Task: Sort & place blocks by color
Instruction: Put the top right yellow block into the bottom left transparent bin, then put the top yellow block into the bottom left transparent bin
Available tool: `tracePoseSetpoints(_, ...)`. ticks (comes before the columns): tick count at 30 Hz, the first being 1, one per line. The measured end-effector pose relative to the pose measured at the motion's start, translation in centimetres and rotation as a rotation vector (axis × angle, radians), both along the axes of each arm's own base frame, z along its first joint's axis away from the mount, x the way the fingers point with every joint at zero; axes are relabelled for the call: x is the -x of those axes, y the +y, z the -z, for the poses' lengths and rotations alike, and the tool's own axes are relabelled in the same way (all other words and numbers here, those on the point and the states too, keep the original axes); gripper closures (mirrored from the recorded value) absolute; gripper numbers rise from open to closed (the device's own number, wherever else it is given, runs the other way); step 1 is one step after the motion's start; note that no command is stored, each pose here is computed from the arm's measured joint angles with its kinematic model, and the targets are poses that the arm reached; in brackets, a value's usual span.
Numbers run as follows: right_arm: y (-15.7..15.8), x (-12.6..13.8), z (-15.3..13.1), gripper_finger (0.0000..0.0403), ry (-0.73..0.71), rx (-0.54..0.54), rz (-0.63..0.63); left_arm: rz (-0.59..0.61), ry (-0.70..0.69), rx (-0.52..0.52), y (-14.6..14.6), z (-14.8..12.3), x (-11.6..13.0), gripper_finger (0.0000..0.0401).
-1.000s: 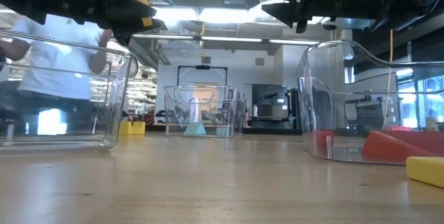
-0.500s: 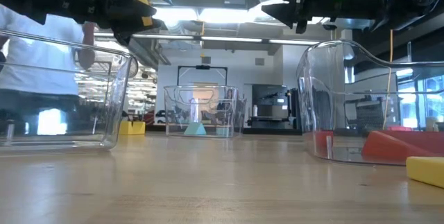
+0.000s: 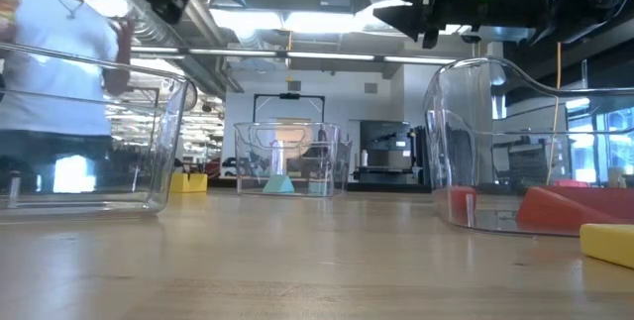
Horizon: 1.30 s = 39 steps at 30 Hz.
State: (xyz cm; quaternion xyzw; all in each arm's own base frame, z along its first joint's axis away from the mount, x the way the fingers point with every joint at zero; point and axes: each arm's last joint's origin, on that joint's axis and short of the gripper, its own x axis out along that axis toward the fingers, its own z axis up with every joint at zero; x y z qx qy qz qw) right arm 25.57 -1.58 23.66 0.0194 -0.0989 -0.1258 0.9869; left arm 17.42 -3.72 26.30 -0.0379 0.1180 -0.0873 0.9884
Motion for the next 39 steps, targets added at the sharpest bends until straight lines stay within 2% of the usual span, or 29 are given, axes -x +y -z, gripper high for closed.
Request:
tracePoseSetpoints(3,0.0,0.0,0.1,0.0092,0.008,-0.002,0.000,0.072,0.165,-0.057,-1.7,-0.5,0.2,0.0281)
tracePoseSetpoints(7,0.0,0.0,0.1,0.0092,0.011,-0.002,0.000,0.130,0.419,-0.058,-3.7,0.1,0.5,0.0281)
tracePoseSetpoints(12,0.0,0.0,0.1,0.0092,0.010,-0.004,0.009,0.066,0.649,-0.055,-5.1,2.3,0.5,0.0281)
tracePoseSetpoints(17,-0.1,0.0,0.1,0.0092,0.004,-0.032,0.019,0.011,0.774,-0.059,-5.9,4.2,-0.4,0.0281)
tracePoseSetpoints(19,-0.1,0.0,0.1,0.0092,0.006,-0.031,0.019,0.002,0.806,-0.069,-6.1,4.9,-0.7,0.0274)
tracePoseSetpoints(25,-0.1,0.0,0.1,0.0092,0.006,-0.031,0.019,-0.022,0.878,-0.109,-6.4,6.5,-1.5,0.0222)
tracePoseSetpoints(30,-0.1,0.0,0.1,0.0092,0.007,-0.033,0.019,-0.031,0.895,-0.099,-6.0,6.6,-1.8,0.0209)
tracePoseSetpoints(32,-0.1,0.0,0.1,0.0092,-0.007,-0.056,0.039,-0.023,0.907,-0.099,-5.6,6.0,-1.9,0.0208)
tracePoseSetpoints(34,-0.4,-0.1,-0.6,0.0092,-0.049,-0.077,0.124,-0.032,0.878,-0.114,-5.1,4.7,-2.0,0.0207)
tracePoseSetpoints(36,-0.8,-0.4,-2.2,0.0092,-0.114,-0.080,0.213,-0.049,0.812,-0.150,-4.5,3.1,-2.0,0.0207)
tracePoseSetpoints(39,-1.7,-1.2,-5.4,0.0092,-0.180,-0.020,0.258,-0.101,0.696,-0.207,-3.6,0.9,-2.1,0.0209)
